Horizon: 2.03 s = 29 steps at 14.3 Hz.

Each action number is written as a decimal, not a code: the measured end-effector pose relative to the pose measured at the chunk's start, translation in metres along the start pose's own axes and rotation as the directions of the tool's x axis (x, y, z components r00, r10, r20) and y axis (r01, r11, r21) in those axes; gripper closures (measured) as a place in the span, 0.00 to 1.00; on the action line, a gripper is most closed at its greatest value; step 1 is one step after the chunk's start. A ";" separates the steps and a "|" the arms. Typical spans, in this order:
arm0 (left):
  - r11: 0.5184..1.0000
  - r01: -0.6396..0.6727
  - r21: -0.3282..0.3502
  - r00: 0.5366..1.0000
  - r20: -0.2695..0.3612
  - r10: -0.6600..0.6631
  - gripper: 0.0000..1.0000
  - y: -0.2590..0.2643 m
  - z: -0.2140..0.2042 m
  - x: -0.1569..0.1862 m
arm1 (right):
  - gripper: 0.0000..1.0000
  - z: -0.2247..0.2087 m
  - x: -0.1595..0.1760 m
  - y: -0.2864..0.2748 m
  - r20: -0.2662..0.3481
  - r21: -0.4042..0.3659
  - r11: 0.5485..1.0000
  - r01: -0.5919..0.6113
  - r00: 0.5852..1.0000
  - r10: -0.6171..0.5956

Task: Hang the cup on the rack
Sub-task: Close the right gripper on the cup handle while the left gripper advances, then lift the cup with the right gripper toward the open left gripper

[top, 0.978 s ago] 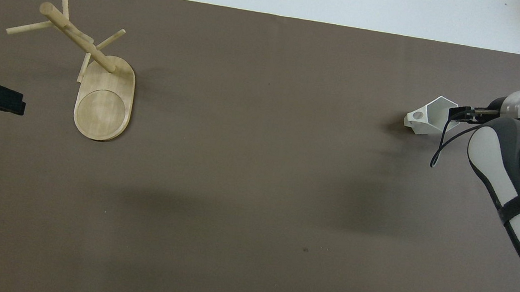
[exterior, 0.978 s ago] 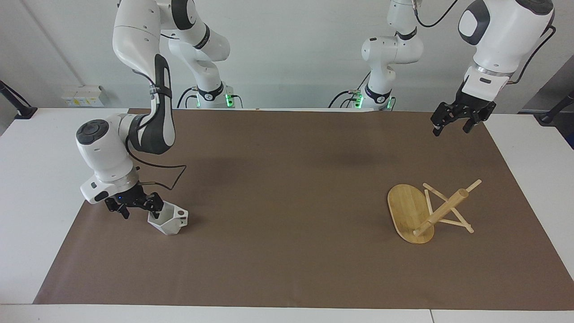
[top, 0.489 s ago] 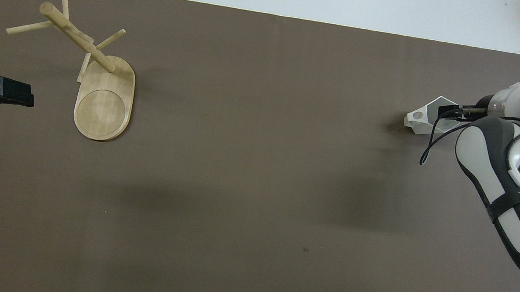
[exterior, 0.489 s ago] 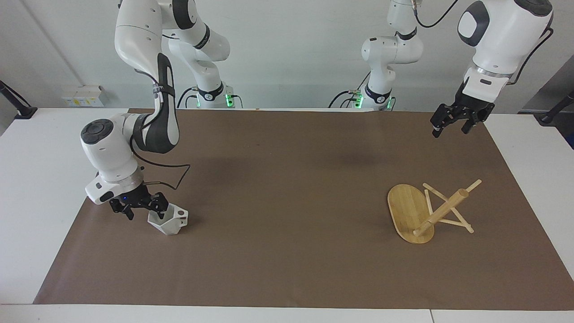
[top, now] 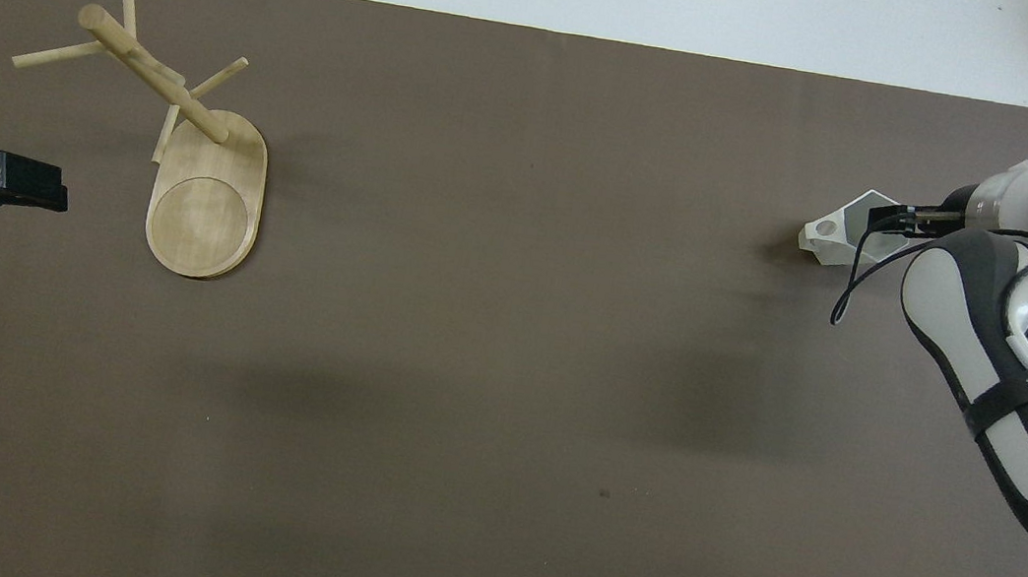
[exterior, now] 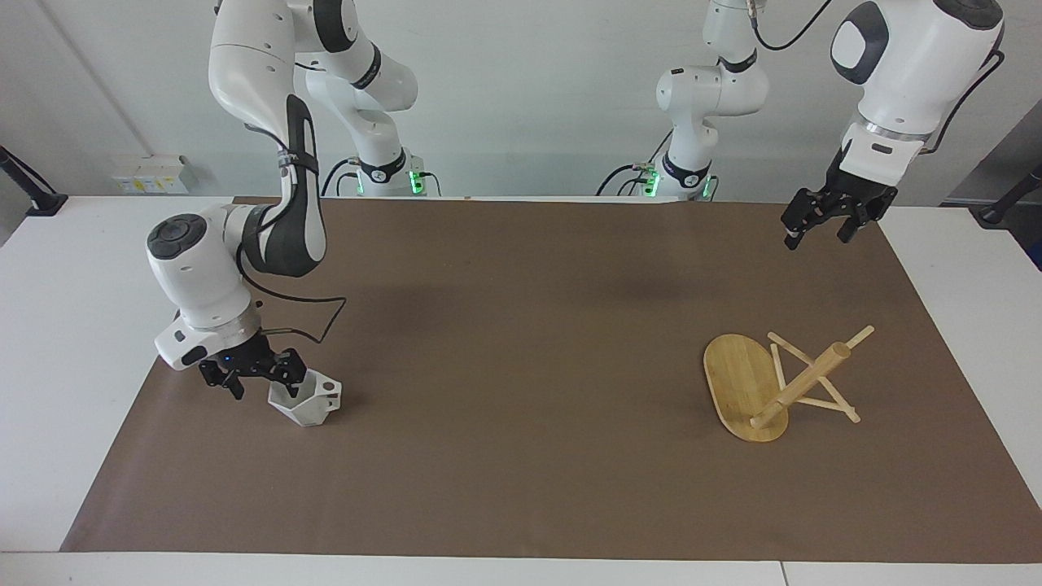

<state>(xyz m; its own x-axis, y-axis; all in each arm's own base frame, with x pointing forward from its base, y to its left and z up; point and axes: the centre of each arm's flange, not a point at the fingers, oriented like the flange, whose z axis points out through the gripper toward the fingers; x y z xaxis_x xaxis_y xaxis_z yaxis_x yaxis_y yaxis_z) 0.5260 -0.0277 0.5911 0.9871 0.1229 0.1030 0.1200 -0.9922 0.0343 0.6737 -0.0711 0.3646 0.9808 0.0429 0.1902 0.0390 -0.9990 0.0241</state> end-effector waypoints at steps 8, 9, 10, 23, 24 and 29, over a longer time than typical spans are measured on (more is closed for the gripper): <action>1.000 0.001 0.000 1.000 0.010 -0.001 0.00 0.000 0.001 -0.001 | 0.74 0.000 0.000 0.000 -0.001 0.000 1.000 0.002 1.000 -0.002; 1.000 0.004 -0.008 1.000 0.026 -0.003 0.00 0.001 0.003 -0.003 | 0.74 -0.001 0.000 0.000 -0.001 0.000 1.000 0.002 1.000 -0.002; 1.000 0.009 -0.015 0.999 0.045 -0.008 0.00 0.001 0.004 -0.005 | 0.78 -0.001 0.000 0.000 -0.001 0.000 1.000 0.002 1.000 -0.002; 0.978 0.206 0.035 0.955 0.211 -0.208 0.00 0.007 0.005 -0.033 | 0.96 -0.009 0.003 -0.002 -0.017 0.001 1.000 0.004 1.000 -0.004; 0.963 0.265 0.041 0.934 0.239 -0.267 0.00 0.011 0.004 -0.038 | 0.96 -0.011 0.005 -0.005 -0.022 0.003 1.000 0.009 1.000 -0.009; 0.832 0.551 0.073 0.765 0.353 -0.538 0.00 0.034 0.001 -0.055 | 0.96 -0.032 0.011 -0.038 -0.049 0.106 0.994 -0.015 0.999 0.020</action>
<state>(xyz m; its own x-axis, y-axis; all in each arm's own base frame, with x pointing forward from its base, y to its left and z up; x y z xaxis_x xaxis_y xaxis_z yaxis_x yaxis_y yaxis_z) 0.4760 -0.0682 0.5856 0.7286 0.6202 -0.2906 0.6510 -0.7590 0.0125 0.6771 -0.0324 0.3971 0.9709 0.0239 0.2382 0.0447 -0.9956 -0.0825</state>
